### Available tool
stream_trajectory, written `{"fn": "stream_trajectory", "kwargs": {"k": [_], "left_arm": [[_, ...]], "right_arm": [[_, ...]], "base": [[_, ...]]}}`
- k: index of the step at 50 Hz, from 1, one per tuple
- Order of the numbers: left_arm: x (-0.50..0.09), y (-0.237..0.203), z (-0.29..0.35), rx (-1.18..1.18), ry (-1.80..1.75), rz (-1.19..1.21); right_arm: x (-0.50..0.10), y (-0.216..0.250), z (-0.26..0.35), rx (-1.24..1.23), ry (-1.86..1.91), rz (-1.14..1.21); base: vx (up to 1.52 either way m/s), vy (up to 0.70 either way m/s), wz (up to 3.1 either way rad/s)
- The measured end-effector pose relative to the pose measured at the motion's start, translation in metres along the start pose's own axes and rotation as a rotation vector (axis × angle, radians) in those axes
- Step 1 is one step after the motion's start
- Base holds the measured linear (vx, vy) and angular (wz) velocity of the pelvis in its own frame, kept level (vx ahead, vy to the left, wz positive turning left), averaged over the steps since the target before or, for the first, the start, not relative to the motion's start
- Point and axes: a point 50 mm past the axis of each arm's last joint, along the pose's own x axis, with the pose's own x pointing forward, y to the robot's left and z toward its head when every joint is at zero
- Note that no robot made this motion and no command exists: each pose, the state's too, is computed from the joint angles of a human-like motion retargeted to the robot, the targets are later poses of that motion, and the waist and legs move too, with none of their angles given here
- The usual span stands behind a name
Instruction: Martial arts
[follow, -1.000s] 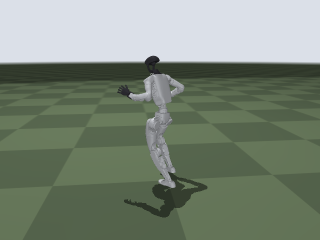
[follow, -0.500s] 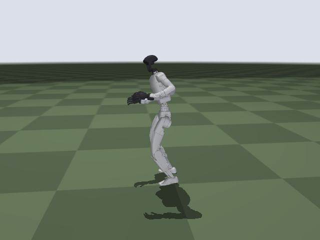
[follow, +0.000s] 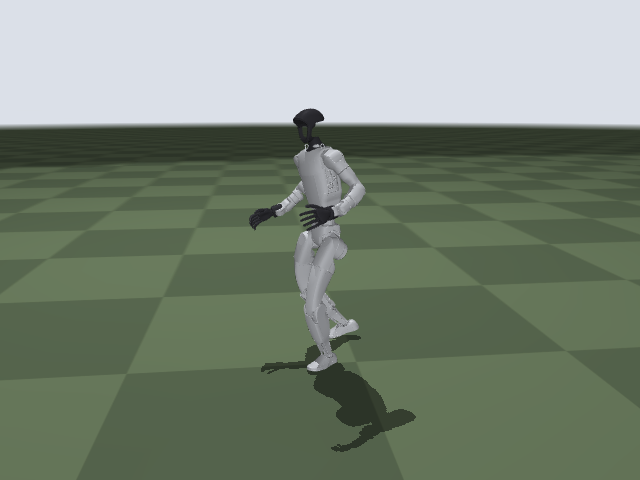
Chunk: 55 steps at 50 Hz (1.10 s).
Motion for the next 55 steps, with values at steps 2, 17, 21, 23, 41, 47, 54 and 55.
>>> {"fn": "stream_trajectory", "kwargs": {"k": [2,17,21,23,41,47,54,55], "left_arm": [[0.007,0.000,0.001,-0.067,0.002,0.063],[0.052,0.004,0.053,-0.207,-0.181,0.007],[0.058,0.007,0.058,-0.228,-0.189,-0.076],[0.060,0.009,0.061,-0.245,-0.190,-0.121],[0.048,-0.018,0.138,-0.710,-0.453,-0.520],[0.023,-0.036,0.067,-0.861,-0.154,-0.310],[-0.062,-0.039,-0.065,-0.699,0.492,-0.171],[-0.077,-0.038,-0.078,-0.674,0.573,-0.178]], "right_arm": [[-0.006,0.007,-0.027,0.005,0.135,-0.001],[0.025,0.025,0.023,0.125,-0.055,0.112],[0.034,0.010,0.081,0.153,-0.305,0.129],[0.034,0.002,0.107,0.167,-0.413,0.133],[0.028,-0.028,0.164,0.330,-0.613,0.097],[0.038,-0.012,0.133,0.396,-0.467,0.090],[0.051,-0.021,0.176,0.355,-0.636,0.168],[0.052,-0.024,0.188,0.337,-0.682,0.183]], "base": [[0.23,0.20,1.13],[0.29,0.07,0.98],[0.25,-0.05,0.47],[0.20,-0.06,0.28],[0.21,-0.02,-0.03],[0.21,0.07,-0.44],[0.16,0.10,-0.56],[0.11,0.10,-0.46]]}}
